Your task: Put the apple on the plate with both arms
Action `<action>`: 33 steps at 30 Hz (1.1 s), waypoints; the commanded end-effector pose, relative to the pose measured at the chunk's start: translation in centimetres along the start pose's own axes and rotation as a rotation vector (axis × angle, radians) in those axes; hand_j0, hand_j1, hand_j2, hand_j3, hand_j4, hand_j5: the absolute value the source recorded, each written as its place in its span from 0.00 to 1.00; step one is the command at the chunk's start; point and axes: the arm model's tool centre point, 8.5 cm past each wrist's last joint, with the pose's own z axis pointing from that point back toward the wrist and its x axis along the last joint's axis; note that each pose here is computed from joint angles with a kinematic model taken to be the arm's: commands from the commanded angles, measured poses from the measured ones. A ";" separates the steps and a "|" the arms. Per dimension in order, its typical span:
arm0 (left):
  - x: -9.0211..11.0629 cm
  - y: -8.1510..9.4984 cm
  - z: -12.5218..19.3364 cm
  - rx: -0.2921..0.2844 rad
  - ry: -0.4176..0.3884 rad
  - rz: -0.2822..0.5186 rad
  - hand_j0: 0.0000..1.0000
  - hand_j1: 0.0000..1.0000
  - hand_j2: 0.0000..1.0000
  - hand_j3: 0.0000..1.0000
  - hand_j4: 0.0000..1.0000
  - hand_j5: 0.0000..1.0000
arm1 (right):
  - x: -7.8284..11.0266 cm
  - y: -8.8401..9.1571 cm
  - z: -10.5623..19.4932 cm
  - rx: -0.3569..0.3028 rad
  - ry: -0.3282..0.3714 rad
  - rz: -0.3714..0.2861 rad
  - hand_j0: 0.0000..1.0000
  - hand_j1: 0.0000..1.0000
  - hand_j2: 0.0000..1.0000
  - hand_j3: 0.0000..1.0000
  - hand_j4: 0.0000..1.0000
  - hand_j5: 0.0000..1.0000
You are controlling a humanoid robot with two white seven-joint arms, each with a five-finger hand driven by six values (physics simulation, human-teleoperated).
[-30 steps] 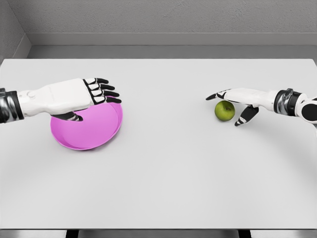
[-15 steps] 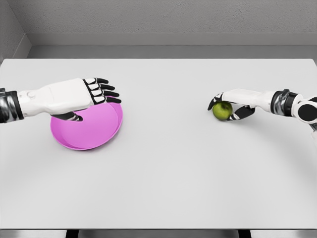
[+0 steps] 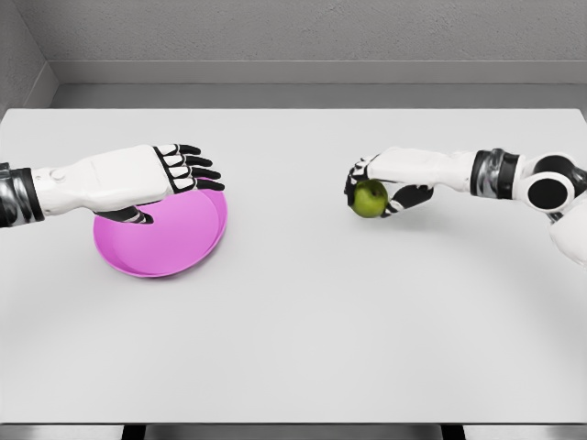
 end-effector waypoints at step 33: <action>6.7 -1.9 -15.6 -0.105 -0.299 0.063 1.00 1.00 1.00 1.00 1.00 1.00 | -5.1 -0.2 12.0 -0.273 0.157 -0.162 1.00 1.00 1.00 1.00 1.00 1.00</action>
